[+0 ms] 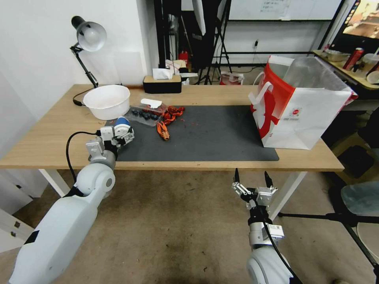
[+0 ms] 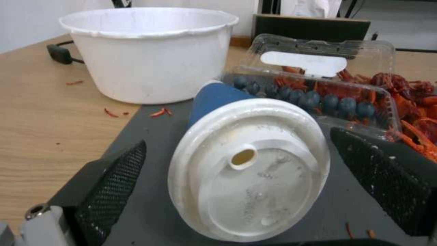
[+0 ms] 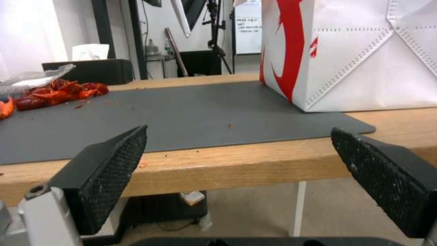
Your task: Pick up the trash from the table and place it into the takeout bag.
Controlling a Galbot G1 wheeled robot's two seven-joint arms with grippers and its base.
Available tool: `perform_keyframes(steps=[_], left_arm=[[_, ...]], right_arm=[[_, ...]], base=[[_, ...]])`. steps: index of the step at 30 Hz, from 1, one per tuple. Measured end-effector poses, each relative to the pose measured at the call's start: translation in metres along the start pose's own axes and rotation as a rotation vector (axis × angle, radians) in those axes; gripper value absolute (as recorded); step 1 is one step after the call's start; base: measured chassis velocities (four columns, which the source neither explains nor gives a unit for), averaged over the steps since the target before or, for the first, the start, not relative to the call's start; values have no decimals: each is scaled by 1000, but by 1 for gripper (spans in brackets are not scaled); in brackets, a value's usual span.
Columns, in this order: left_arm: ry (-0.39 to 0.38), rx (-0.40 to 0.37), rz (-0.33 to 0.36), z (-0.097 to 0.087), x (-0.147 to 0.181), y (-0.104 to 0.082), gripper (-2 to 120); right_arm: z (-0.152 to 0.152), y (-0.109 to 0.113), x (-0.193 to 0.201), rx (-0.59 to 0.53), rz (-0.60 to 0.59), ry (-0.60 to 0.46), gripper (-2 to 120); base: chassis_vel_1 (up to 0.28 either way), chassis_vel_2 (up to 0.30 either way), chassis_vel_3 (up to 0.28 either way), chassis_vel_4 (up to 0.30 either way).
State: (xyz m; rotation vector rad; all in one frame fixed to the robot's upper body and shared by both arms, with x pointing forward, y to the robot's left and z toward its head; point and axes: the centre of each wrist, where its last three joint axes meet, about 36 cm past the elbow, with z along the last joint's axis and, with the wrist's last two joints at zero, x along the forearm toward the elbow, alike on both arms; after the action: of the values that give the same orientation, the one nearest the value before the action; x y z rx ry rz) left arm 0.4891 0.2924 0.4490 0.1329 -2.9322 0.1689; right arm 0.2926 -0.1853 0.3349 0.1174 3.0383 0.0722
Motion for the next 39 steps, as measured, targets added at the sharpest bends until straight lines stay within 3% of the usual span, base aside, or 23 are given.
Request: perform_keyframes(steps=[14, 18, 20, 29, 32, 35, 36, 38, 39], left_arm=[[47, 35, -6, 0, -12, -4, 99], [53, 35, -9, 0, -14, -3, 93], [55, 36, -11, 1, -15, -3, 81], [54, 26, -1, 3, -14, -2, 64], [37, 8, 14, 5, -13, 0, 61], [-48, -34, 100, 9, -9, 8, 61], [-48, -34, 100, 9, -9, 8, 61], [-100, -40, 185, 8, -8, 12, 61], [-100, -40, 185, 8, -8, 12, 61]], right_arm=[[3, 1, 0, 2, 0, 5, 100], [3, 1, 0, 2, 1, 7, 100], [4, 0, 0, 3, 1, 8, 100], [5, 0, 0, 3, 2, 9, 100], [5, 1, 0, 2, 2, 9, 100], [6, 1, 0, 2, 3, 10, 100], [6, 1, 0, 2, 3, 10, 100], [6, 1, 0, 3, 3, 11, 100], [6, 1, 0, 3, 3, 11, 100]], base=[[0, 0, 0, 0], [0, 0, 0, 0], [0, 0, 0, 0], [0, 0, 0, 0], [0, 0, 0, 0], [0, 0, 0, 0], [0, 0, 0, 0], [0, 0, 0, 0], [0, 0, 0, 0]])
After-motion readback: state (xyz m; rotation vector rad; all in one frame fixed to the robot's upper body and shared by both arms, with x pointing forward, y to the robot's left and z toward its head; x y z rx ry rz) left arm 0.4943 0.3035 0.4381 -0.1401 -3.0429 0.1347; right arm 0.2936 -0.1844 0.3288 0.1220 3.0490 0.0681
